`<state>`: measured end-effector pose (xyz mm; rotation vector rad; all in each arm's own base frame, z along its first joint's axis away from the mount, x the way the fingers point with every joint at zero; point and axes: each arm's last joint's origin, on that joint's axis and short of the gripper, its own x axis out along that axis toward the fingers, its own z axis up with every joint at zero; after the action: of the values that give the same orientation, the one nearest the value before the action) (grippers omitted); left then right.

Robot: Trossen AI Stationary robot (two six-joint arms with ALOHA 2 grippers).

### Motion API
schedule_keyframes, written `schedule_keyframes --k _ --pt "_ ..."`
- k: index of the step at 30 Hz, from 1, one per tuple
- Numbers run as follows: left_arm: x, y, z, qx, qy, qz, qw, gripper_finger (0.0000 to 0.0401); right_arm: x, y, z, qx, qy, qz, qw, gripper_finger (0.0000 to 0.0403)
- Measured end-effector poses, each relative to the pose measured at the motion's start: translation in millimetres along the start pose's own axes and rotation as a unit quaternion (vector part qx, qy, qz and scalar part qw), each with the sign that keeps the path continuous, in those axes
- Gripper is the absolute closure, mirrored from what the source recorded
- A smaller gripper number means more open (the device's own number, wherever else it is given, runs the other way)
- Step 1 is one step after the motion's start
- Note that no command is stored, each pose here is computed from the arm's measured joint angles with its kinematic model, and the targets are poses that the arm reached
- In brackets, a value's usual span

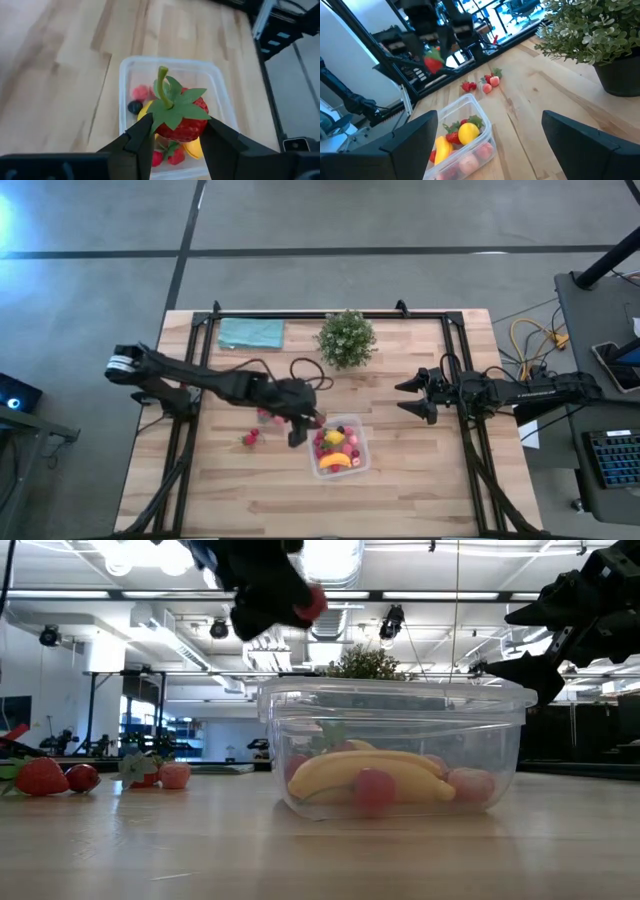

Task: Pick and placing Produce into tupperware
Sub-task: Put the red strawberry into the transparent bin, then put the pink peach into the transparent bin

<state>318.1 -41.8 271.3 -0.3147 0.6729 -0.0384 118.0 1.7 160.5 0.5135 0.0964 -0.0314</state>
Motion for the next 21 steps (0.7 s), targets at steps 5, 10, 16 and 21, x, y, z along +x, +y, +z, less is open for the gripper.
schedule_keyframes --k 5,10,16,21 --pt "34 0 -3 -0.055 -0.001 -0.042 0.998 0.0267 0 0 0 0.0 0.0 0.0 1.0 0.0057" --pt "64 -5 7 -0.076 0.001 -0.052 0.996 0.0229 0 0 0 0.0 0.0 0.0 1.0 0.0054" --pt "77 -12 26 -0.079 0.034 -0.063 0.994 0.0182 0 0 0 0.0 0.0 0.0 1.0 0.0056" --pt "52 -10 19 -0.062 0.174 0.003 0.983 0.0171 0 0 0 0.0 0.0 0.0 1.0 0.006"
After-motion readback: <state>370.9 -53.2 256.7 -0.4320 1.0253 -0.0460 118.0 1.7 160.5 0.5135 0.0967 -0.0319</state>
